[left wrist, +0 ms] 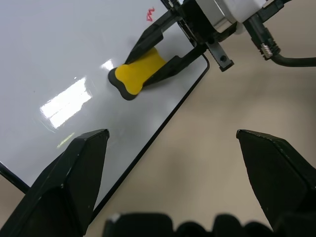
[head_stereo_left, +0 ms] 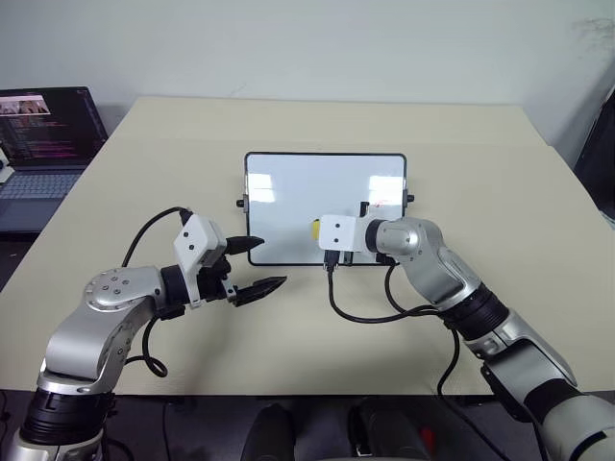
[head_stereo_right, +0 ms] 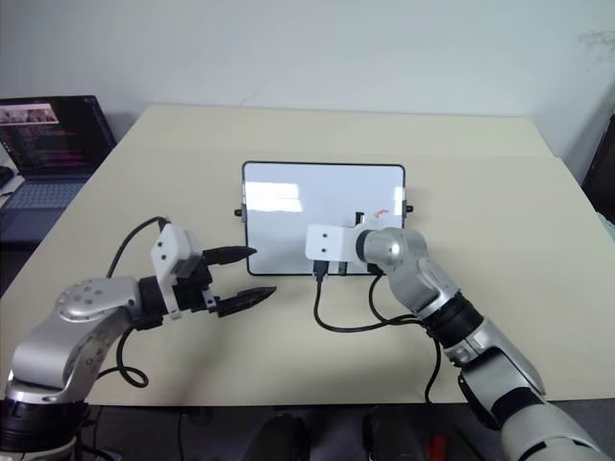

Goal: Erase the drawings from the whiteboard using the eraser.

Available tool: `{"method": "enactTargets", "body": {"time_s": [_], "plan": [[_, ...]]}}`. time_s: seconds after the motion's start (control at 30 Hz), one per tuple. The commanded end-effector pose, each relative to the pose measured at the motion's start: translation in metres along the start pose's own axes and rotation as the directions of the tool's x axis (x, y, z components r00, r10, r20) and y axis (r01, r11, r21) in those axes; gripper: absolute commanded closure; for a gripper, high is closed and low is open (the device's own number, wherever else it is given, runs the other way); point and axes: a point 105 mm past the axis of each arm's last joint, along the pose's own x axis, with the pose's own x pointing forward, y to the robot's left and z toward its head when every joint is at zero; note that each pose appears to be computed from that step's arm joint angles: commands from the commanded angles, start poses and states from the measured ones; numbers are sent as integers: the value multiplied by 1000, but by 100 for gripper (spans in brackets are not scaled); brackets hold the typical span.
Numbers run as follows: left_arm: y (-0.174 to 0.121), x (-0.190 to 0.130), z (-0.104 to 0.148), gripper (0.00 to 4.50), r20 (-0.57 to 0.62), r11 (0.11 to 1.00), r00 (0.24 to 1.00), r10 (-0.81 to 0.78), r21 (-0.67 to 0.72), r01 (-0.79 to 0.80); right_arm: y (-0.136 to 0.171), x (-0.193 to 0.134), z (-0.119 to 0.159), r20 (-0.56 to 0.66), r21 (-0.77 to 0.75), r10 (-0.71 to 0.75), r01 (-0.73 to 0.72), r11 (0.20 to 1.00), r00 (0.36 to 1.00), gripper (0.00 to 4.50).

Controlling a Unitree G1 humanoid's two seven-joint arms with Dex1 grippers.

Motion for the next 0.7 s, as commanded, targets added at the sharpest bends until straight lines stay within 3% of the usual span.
{"method": "enactTargets", "body": {"time_s": [0.03,0.33,0.7], "plan": [[-4,0,13,0,35,999,999,-11,47,10,-44,-9,-5,-25,-15,-182,181,983,983,354],[-4,0,13,0,36,999,999,-13,49,11,9,-9,-12,-41,-6,71,-71,997,997,354],[-4,1,13,0,38,999,999,-16,50,14,-18,-15,-1,20,72,-46,45,996,999,354]]}}
